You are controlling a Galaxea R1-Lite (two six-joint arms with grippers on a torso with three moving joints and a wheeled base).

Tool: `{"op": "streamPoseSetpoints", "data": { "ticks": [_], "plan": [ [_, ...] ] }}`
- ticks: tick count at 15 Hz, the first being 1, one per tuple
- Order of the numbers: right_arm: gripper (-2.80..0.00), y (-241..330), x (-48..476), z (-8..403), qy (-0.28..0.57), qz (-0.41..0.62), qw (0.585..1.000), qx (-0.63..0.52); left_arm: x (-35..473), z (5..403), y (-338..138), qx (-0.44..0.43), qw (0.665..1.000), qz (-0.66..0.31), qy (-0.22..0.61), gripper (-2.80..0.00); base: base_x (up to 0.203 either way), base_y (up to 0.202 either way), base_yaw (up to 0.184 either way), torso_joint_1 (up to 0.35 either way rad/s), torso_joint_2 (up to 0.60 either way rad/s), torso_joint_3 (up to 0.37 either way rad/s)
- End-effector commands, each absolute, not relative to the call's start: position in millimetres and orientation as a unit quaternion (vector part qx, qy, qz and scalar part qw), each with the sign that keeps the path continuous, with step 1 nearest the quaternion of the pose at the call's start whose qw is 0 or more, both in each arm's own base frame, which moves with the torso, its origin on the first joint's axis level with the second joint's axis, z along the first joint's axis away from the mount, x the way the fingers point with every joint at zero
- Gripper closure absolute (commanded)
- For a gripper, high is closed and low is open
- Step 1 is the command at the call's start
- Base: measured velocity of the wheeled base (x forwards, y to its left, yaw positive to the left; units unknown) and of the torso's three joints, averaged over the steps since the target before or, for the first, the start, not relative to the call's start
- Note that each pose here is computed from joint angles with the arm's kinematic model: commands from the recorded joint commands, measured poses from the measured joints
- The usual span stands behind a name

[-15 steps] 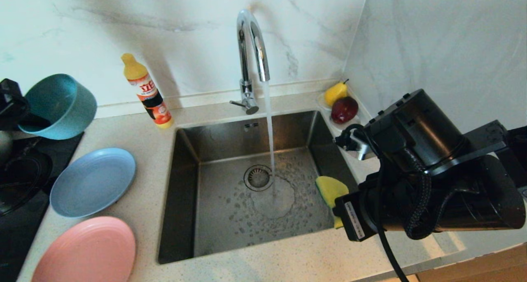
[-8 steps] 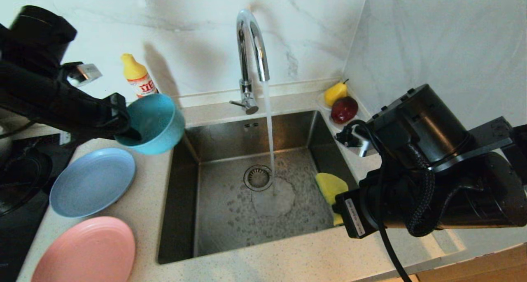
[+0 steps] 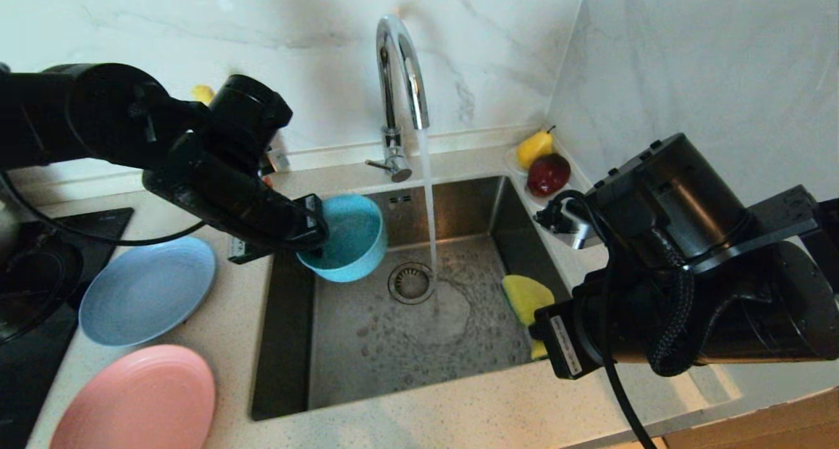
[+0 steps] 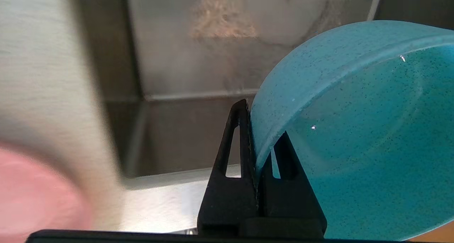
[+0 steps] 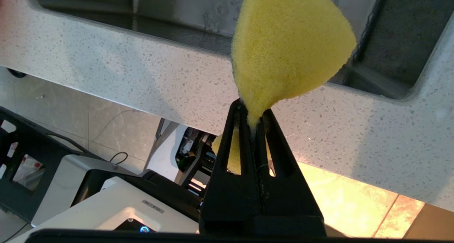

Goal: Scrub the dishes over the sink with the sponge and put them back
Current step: Wash the bowl

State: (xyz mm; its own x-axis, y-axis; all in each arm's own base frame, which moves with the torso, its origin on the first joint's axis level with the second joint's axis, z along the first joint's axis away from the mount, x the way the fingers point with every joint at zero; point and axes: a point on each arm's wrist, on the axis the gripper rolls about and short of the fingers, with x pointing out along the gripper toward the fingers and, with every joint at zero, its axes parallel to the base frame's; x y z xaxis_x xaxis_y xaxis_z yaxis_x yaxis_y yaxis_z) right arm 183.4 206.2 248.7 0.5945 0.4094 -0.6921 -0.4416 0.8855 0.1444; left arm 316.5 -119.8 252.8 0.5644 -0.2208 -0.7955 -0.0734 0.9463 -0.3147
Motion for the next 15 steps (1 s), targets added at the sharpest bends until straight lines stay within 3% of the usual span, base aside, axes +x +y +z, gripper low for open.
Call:
{"op": "streamPoseSetpoints", "data": {
  "ticks": [1, 6, 15],
  "plan": [
    [0.0, 206, 183, 248, 0.382, 0.238, 0.893, -0.02, 328, 230, -148, -0.142, 0.867, -0.041, 0.475, 0.0, 0.0, 0.0, 0.0, 0.0, 0.0, 0.0],
    [0.0, 204, 181, 254, 0.369, 0.243, 0.897, -0.012, 338, 210, -180, -0.138, 0.862, -0.048, 0.486, 0.0, 0.0, 0.0, 0.0, 0.0, 0.0, 0.0],
    [0.0, 199, 178, 258, 0.363, 0.244, 0.899, -0.008, 364, 188, -195, -0.168, 0.869, -0.023, 0.464, 0.0, 0.0, 0.0, 0.0, 0.0, 0.0, 0.0]
  ]
}}
